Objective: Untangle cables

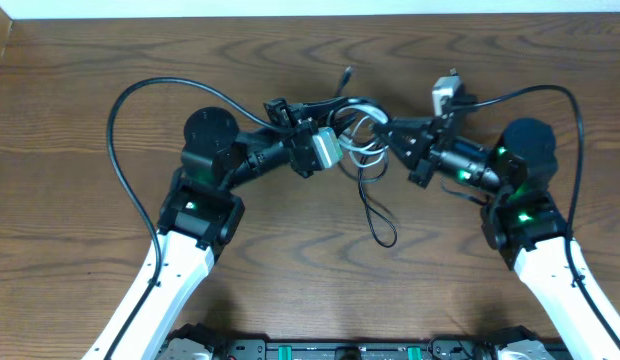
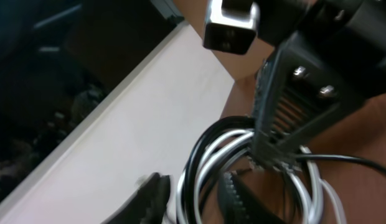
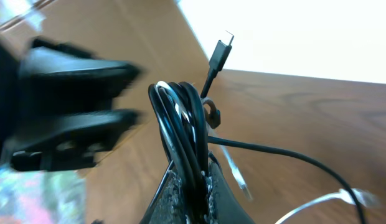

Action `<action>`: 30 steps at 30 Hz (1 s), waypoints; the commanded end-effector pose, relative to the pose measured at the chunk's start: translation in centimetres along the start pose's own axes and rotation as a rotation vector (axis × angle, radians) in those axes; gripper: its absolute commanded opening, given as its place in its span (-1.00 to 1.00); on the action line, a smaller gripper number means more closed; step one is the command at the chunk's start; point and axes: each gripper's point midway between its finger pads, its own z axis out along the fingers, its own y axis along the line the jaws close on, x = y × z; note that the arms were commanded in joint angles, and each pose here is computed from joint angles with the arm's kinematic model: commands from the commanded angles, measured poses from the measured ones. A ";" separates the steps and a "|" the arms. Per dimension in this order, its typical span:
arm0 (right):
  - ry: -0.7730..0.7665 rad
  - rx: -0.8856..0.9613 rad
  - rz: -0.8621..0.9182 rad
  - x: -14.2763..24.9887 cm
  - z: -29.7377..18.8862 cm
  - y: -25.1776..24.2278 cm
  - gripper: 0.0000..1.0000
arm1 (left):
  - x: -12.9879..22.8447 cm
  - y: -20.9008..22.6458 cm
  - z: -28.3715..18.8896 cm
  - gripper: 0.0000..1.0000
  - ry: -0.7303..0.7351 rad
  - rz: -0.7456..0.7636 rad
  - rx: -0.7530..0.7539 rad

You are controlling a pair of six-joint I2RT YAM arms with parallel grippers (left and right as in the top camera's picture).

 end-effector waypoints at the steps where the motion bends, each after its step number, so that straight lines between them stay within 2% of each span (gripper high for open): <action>1: -0.058 0.079 -0.032 -1.9 -1.2 -2.0 -0.98 | -2.5 1.5 -1.4 -0.24 -0.046 0.012 -0.040; 6: -0.089 0.097 -0.048 -3.1 -2.9 -3.3 -0.98 | -2.5 3.3 -3.0 -0.17 -0.035 -0.123 -0.097; 12: -0.142 0.000 -0.227 -5.4 -4.4 -1.4 -0.98 | -1.9 3.2 -3.4 -0.18 -0.029 -0.326 -0.082; 15: -0.181 -0.014 -0.291 -6.4 -4.6 -0.7 -0.98 | -2.5 1.6 -3.3 -0.37 -0.060 -0.394 0.014; 17: -0.201 -0.024 -0.325 -7.0 -4.7 -0.2 -0.98 | -3.2 0.6 -3.4 -0.44 -0.089 -0.423 0.080; 25: -0.284 -0.094 -0.291 -9.1 -5.4 2.1 -0.98 | -5.5 -2.6 -2.2 -0.45 -0.149 -0.454 0.223; 30: -0.327 -0.124 -0.275 -10.1 -5.9 3.2 -0.98 | -6.2 -3.9 -1.2 -0.44 -0.166 -0.457 0.264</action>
